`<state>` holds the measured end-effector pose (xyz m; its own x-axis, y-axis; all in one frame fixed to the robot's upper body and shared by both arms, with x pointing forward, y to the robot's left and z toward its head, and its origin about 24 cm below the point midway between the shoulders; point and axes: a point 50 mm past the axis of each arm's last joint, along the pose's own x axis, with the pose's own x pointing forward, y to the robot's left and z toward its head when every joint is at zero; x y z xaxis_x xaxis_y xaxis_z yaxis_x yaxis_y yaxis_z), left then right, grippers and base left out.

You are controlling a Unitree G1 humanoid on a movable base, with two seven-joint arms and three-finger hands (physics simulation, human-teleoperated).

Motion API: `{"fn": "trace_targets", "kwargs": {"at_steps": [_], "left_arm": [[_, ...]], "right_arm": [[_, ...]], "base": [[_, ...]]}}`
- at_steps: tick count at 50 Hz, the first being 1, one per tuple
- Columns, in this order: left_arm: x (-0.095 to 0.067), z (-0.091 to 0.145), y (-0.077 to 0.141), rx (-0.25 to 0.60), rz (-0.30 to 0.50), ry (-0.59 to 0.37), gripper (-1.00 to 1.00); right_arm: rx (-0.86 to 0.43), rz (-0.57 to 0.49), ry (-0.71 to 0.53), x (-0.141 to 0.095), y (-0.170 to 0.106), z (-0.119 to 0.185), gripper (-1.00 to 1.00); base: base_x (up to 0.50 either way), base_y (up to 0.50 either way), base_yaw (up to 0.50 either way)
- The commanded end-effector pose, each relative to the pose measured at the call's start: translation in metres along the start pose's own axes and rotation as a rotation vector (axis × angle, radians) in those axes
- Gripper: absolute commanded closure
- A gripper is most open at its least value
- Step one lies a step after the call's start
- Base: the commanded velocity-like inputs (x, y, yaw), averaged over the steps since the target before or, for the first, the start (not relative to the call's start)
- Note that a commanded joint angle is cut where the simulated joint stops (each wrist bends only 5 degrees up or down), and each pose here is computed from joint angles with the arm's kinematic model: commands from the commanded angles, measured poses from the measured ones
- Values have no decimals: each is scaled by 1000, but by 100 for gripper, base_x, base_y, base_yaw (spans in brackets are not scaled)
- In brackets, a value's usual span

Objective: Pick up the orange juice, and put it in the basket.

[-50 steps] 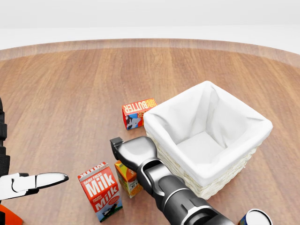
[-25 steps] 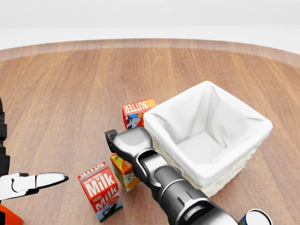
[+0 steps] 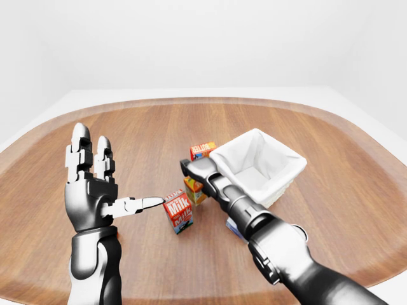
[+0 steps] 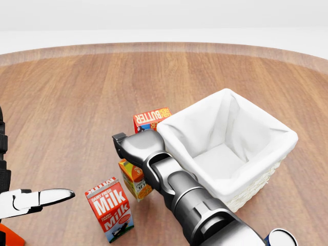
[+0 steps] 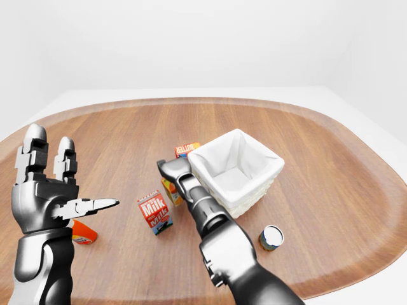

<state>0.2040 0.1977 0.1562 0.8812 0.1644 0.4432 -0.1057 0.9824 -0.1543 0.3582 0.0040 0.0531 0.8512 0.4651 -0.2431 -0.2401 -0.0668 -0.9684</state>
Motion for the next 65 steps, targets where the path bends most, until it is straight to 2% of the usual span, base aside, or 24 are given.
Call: {"fn": "trace_targets", "kwargs": {"at_steps": [1,30,65], "left_arm": [[0,0,0,0,0,0,-100],[0,0,0,0,0,0,-100],[0,0,0,0,0,0,-100]], "right_arm": [[-20,-50,-10,4,-19,2,100],[-22,-61,-27,7,-43,5,100],[-36,-90,-58,6,-87,11,100]], "base": [[0,0,0],[0,0,0],[0,0,0]]}}
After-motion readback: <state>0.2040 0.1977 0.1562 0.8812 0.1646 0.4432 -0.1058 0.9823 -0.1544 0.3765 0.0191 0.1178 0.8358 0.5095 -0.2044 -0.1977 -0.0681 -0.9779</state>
